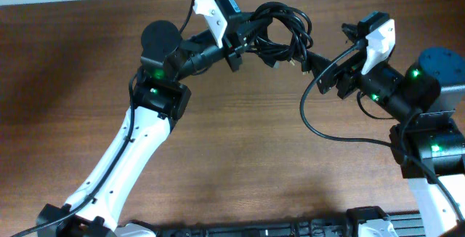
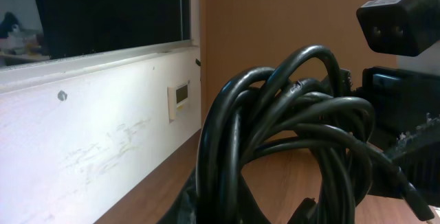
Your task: Untangle cables
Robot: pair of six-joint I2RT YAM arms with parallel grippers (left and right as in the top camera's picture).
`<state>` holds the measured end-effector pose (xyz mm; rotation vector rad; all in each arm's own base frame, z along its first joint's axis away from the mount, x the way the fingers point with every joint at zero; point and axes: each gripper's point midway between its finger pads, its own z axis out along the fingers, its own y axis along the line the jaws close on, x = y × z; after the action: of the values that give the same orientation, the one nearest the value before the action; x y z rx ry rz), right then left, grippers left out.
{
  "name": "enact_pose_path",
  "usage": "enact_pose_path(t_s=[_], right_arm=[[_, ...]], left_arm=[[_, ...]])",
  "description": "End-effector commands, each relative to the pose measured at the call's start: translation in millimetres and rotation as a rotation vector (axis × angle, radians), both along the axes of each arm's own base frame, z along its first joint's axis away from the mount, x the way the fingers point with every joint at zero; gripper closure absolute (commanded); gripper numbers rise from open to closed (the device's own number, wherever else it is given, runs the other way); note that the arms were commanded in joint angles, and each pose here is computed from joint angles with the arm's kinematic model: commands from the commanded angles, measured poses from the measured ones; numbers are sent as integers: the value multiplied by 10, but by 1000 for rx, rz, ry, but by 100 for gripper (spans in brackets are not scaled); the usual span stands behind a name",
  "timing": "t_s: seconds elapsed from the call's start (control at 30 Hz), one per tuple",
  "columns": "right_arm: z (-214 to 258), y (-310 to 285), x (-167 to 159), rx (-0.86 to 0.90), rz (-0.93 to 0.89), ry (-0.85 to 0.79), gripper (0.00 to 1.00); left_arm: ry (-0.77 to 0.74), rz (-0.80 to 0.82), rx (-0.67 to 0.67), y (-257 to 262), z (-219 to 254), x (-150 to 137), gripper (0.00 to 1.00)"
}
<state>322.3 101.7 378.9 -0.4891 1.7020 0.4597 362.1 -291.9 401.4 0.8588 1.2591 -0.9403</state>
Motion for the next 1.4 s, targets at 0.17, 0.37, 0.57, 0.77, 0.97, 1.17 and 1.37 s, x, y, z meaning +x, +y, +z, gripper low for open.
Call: enact_pose_path(t_s=[0.17, 0.37, 0.57, 0.77, 0.97, 1.17, 1.37], right_arm=[[211, 26, 7, 6, 17, -79, 8], [316, 29, 16, 8, 18, -127, 9], [179, -177, 206, -17, -121, -82, 14], [-154, -645, 428, -92, -401, 29, 15], [-181, -916, 447, -131, -555, 37, 15], [-196, -882, 440, -128, -536, 43, 15], [-189, -532, 386, -81, -336, 48, 16]], left_arm=[[-49, -175, -9, -185, 108, -362, 100], [-41, -242, -7, -340, 96, -541, 100], [-85, -340, -8, -416, 139, -762, 100], [-126, -347, -13, -331, 195, -755, 100], [-137, -305, -1, -89, 197, -577, 100], [-133, -218, -6, 71, 212, -369, 100], [-126, -118, -28, 130, 256, -197, 100]])
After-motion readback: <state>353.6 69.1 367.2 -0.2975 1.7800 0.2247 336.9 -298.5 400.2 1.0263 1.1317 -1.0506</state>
